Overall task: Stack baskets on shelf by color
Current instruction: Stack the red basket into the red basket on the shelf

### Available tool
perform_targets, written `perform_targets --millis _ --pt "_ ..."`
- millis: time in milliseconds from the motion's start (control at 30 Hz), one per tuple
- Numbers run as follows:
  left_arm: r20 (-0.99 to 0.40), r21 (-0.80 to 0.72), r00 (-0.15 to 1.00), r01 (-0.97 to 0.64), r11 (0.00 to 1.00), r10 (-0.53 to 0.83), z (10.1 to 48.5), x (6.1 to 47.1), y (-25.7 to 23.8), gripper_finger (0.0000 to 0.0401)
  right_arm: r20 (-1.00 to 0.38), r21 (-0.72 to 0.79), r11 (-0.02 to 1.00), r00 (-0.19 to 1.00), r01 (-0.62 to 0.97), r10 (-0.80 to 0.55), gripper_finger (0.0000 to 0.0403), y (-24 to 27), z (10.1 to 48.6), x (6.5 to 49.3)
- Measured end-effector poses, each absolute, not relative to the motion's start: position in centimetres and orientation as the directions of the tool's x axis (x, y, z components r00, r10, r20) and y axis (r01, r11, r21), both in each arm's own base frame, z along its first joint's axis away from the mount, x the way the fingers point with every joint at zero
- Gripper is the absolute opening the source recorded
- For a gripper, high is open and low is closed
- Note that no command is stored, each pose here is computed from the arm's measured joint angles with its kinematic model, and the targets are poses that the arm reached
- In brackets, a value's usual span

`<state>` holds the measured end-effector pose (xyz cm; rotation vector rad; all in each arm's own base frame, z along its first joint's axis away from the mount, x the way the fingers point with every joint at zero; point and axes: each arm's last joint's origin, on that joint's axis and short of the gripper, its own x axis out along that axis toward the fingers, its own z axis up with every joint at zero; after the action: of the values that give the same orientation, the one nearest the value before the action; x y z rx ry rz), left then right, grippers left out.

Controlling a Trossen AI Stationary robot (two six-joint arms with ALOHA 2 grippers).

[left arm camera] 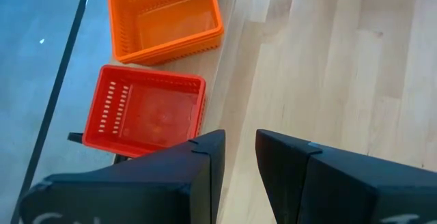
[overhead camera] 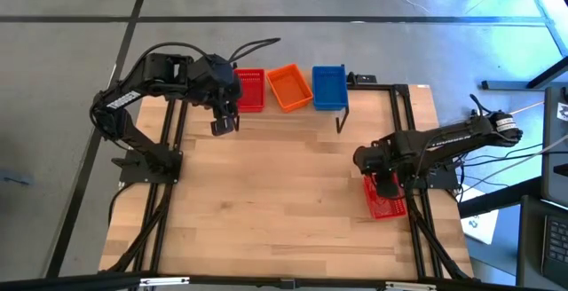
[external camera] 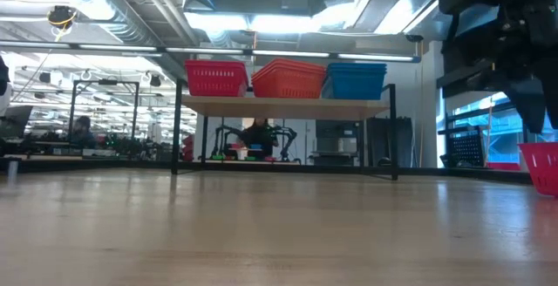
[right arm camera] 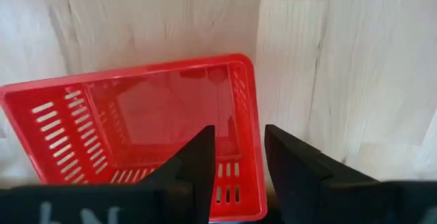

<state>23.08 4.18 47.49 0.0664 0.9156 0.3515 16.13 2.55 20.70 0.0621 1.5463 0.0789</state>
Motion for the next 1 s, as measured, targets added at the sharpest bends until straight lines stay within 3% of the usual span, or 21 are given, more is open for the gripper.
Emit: perform_targets --millis 267,533,800,900,1000 --pt "-0.764 0.203 0.556 -0.271 0.941 0.326 47.5 23.1 4.2 0.0075 -0.994 0.094 0.996 0.053 -0.009 0.094 0.0125 2.5 19.7 16.3" --pt "-0.764 0.189 0.557 -0.289 0.938 0.326 47.5 23.1 4.2 0.0075 -0.998 0.059 0.993 0.023 0.104 0.057 0.0125 1.8 18.3 15.7" --pt "-0.764 0.189 0.557 -0.289 0.938 0.326 47.5 23.1 4.2 0.0075 -0.993 0.110 0.981 0.056 0.160 0.103 0.0123 1.8 17.2 15.7" --pt "-0.764 0.189 0.556 -0.289 0.938 0.326 47.5 23.1 4.2 0.0075 -0.985 0.164 0.974 0.083 0.154 0.152 0.0103 1.9 17.2 16.0" --pt "-0.764 0.189 0.557 -0.289 0.938 0.326 47.5 23.1 4.2 0.0075 -0.973 0.219 0.961 0.117 0.172 0.200 0.0047 2.1 17.3 16.4"
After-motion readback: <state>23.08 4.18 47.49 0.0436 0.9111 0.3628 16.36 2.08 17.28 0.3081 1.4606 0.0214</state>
